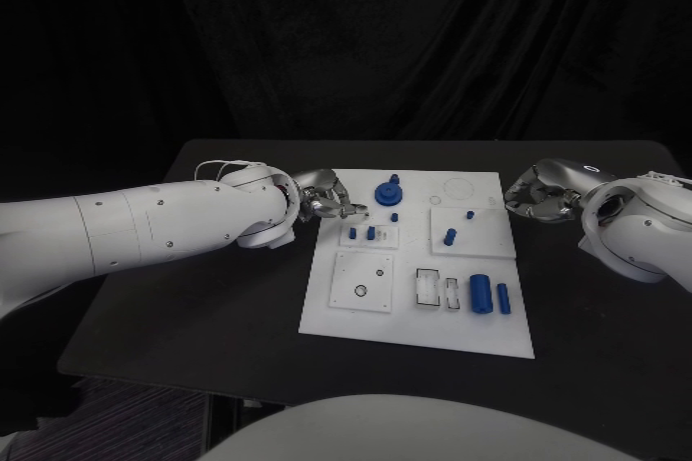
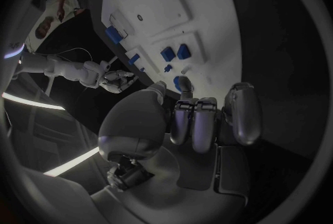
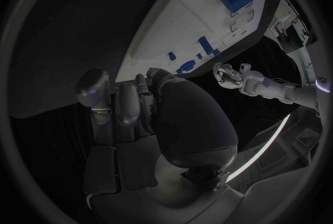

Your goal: Assemble the parts on the task board

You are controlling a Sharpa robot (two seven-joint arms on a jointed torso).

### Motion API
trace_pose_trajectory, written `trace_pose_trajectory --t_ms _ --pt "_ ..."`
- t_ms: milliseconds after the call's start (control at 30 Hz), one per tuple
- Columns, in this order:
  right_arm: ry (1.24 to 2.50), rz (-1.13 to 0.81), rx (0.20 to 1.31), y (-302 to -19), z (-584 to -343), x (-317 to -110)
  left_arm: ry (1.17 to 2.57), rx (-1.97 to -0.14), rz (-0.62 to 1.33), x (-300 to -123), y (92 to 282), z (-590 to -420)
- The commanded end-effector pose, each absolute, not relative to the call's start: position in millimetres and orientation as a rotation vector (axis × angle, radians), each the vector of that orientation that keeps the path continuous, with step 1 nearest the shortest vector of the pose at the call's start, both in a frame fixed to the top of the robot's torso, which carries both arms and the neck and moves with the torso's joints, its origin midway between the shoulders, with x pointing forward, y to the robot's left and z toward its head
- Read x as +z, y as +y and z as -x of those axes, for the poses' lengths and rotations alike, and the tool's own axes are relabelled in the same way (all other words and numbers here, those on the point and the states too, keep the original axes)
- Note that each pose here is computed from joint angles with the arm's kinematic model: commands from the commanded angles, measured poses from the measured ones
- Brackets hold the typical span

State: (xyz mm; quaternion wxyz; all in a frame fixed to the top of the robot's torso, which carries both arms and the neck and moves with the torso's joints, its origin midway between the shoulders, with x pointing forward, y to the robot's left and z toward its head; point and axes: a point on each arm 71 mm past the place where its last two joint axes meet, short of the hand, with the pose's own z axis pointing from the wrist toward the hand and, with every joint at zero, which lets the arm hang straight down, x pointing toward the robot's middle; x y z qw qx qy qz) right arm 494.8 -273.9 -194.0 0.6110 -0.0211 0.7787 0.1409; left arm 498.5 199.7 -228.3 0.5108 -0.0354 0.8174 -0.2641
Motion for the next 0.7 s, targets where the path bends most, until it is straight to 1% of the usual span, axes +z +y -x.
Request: trace_pose_trajectory --t_ms 33,67,167,267,467,700 --pt "1.758 0.041 0.34 -274 -494 -192 1.578 -0.716 -0.139 -197.8 192.3 -497.1" --pt "1.752 0.041 0.344 -274 -493 -191 1.525 -0.729 -0.173 -192.7 192.0 -496.2" --pt "1.741 0.041 0.352 -274 -493 -190 1.425 -0.768 -0.259 -182.8 189.9 -494.5" --pt "1.735 0.042 0.357 -273 -493 -190 1.4 -0.802 -0.333 -180.9 186.6 -494.6" --pt "1.732 0.041 0.367 -271 -494 -190 1.464 -0.849 -0.448 -187.9 175.5 -501.4" --pt "1.736 0.043 0.37 -270 -494 -190 1.568 -0.865 -0.515 -204.3 156.8 -514.9"
